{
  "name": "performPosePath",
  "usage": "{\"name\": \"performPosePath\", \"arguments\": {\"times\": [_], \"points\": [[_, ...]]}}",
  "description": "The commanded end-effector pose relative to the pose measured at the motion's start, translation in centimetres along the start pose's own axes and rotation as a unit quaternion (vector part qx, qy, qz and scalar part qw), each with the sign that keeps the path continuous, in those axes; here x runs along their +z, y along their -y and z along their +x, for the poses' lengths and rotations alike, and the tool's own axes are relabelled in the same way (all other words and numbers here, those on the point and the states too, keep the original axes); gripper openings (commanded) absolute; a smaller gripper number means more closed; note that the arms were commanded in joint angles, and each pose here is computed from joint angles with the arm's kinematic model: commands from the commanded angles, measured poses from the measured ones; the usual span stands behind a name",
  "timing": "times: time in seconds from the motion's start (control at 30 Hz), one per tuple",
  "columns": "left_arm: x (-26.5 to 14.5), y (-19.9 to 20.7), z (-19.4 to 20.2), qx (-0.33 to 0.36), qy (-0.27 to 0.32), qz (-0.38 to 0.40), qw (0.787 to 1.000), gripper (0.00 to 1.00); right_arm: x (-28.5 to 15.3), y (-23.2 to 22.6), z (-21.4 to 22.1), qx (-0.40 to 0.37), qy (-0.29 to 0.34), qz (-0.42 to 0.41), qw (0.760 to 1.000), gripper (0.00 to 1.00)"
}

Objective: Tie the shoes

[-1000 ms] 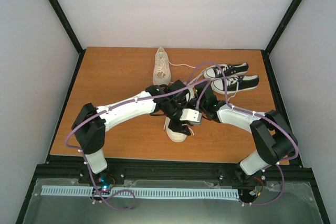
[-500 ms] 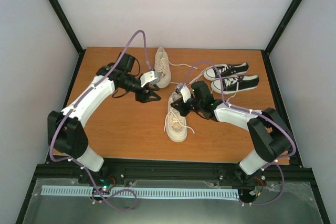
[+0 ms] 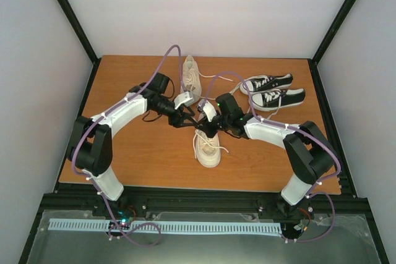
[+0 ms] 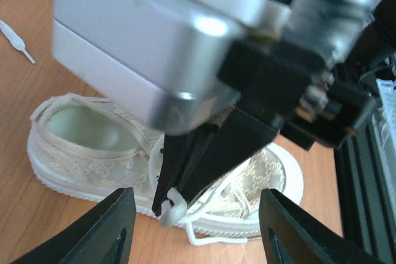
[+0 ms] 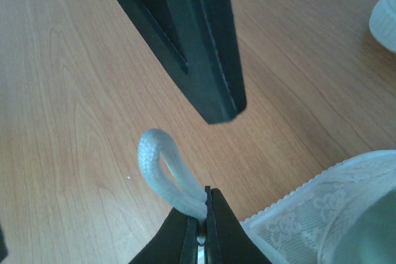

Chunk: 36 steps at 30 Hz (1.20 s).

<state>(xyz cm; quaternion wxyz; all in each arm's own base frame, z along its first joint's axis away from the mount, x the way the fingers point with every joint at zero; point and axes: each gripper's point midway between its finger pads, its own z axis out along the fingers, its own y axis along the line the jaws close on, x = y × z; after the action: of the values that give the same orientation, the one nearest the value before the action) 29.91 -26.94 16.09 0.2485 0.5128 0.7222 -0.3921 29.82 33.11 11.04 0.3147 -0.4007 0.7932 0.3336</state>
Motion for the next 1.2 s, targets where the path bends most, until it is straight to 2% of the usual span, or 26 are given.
{"name": "performPosePath", "arguments": {"times": [0.0, 0.1, 0.4, 0.43, 0.5, 0.53, 0.57, 0.67, 0.73, 0.93, 1.17], "points": [[0.6, -0.1, -1.2, 0.023, 0.018, 0.001, 1.000, 0.52, 0.1, -0.7, -0.4, -0.020, -0.003, -0.009, 1.000, 0.03], [1.0, -0.7, -0.6, 0.027, 0.004, -0.012, 1.000, 0.43, 0.0, -0.8, -0.5, -0.023, -0.003, -0.009, 1.000, 0.04], [2.3, 0.5, 0.6, 0.040, -0.022, 0.013, 0.999, 0.33, -0.5, -1.0, -0.7, -0.028, 0.002, -0.005, 1.000, 0.04], [2.3, 0.5, 0.6, 0.039, -0.022, 0.013, 0.999, 0.27, -0.6, -1.0, -0.8, -0.029, 0.004, -0.005, 1.000, 0.04], [2.3, 0.3, 0.5, 0.036, -0.022, 0.010, 0.999, 0.06, -0.7, -1.2, -1.0, -0.031, 0.007, -0.006, 0.999, 0.04], [2.3, 0.2, 0.5, 0.034, -0.022, 0.007, 0.999, 0.01, -0.9, -1.1, -1.0, -0.031, 0.008, -0.004, 0.999, 0.05], [2.3, 0.2, 0.4, 0.034, -0.022, 0.005, 0.999, 0.01, -0.9, -1.1, -0.9, -0.031, 0.008, -0.003, 0.999, 0.06], [2.0, 0.0, 0.1, 0.034, -0.019, -0.005, 0.999, 0.01, -1.5, -0.6, -0.4, -0.021, 0.006, 0.020, 1.000, 0.24], [2.1, -0.2, 0.1, 0.029, -0.017, -0.011, 0.999, 0.01, -2.3, -0.5, -0.1, -0.014, 0.009, 0.037, 0.999, 0.31], [2.2, -0.1, -0.1, 0.023, -0.012, -0.006, 1.000, 0.01, -3.5, -0.8, 2.5, -0.002, 0.005, 0.091, 0.996, 0.33], [1.9, 0.1, -0.2, 0.023, -0.010, -0.007, 1.000, 0.01, -1.5, -1.1, 3.6, -0.014, -0.017, 0.108, 0.994, 0.37]]}}
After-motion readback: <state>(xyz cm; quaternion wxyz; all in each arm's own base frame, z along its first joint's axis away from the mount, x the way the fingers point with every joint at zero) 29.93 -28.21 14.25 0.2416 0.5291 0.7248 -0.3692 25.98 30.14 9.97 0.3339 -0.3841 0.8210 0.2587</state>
